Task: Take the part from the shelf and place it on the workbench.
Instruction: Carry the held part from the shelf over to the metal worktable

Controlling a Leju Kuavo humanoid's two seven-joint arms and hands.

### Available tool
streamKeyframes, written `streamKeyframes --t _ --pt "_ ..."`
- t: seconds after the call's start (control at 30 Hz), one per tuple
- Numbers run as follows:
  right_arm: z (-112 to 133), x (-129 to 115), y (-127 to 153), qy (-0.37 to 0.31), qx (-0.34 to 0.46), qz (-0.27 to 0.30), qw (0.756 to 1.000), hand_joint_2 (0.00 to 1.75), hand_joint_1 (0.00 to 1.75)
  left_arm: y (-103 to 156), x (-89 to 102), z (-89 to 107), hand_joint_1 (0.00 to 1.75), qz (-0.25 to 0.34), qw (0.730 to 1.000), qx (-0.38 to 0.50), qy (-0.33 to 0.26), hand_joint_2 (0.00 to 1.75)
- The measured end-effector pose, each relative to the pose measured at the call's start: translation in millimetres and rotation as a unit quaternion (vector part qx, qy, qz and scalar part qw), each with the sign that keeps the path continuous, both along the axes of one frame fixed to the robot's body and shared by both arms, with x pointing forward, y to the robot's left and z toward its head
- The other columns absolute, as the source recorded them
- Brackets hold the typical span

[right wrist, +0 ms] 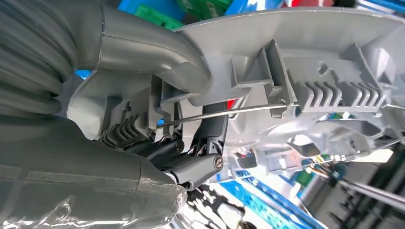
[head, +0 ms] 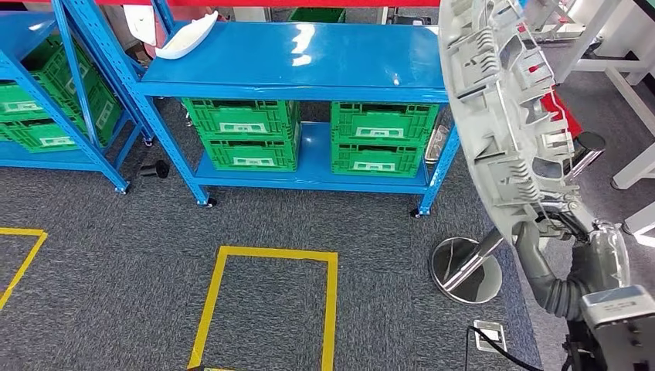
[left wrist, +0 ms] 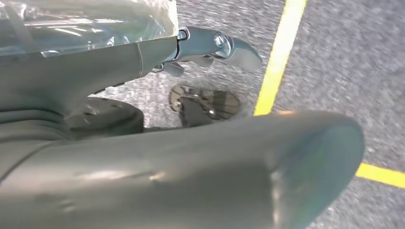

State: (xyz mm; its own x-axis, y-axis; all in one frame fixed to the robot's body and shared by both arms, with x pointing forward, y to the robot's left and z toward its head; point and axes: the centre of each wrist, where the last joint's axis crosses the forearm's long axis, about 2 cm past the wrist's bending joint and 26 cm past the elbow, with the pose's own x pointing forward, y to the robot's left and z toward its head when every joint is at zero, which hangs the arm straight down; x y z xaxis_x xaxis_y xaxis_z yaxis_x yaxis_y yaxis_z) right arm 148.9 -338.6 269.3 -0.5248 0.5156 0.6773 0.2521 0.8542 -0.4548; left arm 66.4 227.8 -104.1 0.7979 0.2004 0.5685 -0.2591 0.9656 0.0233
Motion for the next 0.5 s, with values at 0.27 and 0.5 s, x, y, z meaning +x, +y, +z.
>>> streamKeyframes --t 0.27,0.5 --pt "6.7 -7.5 15.8 -0.028 -0.016 -0.013 0.999 1.75 1.75 3.5 -3.2 -0.7 0.00 0.005 1.000 0.024 0.004 0.00" --pt "13.8 -11.3 28.5 -0.048 -0.024 -0.007 0.999 1.75 1.75 5.2 -0.5 -0.5 0.00 0.007 1.000 0.030 0.001 0.00"
